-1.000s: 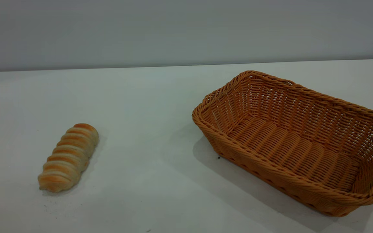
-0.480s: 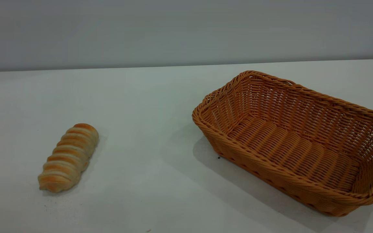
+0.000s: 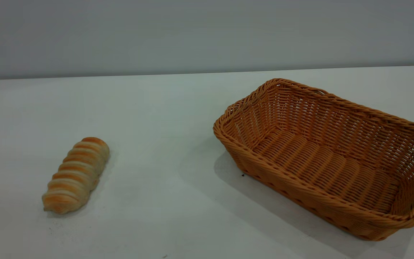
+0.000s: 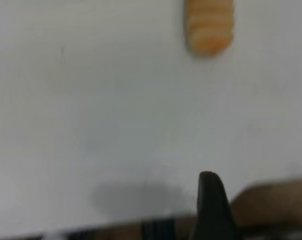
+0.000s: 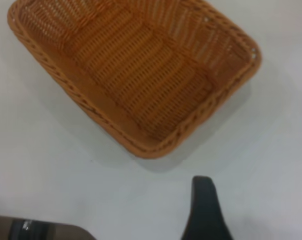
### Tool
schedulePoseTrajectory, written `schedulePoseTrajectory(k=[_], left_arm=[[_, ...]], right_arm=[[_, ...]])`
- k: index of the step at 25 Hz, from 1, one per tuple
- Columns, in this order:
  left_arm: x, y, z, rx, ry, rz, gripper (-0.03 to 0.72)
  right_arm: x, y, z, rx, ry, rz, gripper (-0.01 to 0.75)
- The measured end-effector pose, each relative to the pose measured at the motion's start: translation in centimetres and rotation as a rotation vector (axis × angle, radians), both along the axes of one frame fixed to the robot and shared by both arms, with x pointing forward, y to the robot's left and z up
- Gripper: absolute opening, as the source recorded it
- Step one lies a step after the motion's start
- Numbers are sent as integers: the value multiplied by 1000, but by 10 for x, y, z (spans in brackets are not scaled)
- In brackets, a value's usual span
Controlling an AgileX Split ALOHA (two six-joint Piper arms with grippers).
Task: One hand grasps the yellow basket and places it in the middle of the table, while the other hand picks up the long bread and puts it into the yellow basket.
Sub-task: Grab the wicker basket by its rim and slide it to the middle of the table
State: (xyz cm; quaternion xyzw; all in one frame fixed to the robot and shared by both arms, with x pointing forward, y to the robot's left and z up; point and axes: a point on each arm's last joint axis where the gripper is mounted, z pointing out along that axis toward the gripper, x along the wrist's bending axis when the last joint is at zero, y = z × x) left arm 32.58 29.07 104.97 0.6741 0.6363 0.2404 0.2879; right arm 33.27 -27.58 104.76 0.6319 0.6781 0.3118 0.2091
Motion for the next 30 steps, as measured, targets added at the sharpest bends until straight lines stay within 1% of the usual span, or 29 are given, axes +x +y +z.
schedulePoseTrajectory(k=[5,7,13,18,22,25,28,30], left_arm=[[41,-6,1,-39,-24,32,544],[57,-8,0,-38,-4,34,544],[93,-14,-6,-40,88,41,544],[98,-14,-9,-37,109,42,544],[99,-14,-9,-38,106,43,544],[99,-14,-9,-38,106,43,544],[99,-14,-9,-38,106,43,544],[99,-14,-9,-39,106,43,544]], right_arm=[[50,14,1,8,122,-32,523],[71,19,-2,13,178,-56,523],[115,29,-19,14,264,-97,523],[135,15,-44,15,349,-195,523],[149,4,-60,55,377,-270,523],[157,5,-77,85,426,-287,523],[162,6,-93,85,486,-284,523],[165,7,-102,83,501,-287,523]])
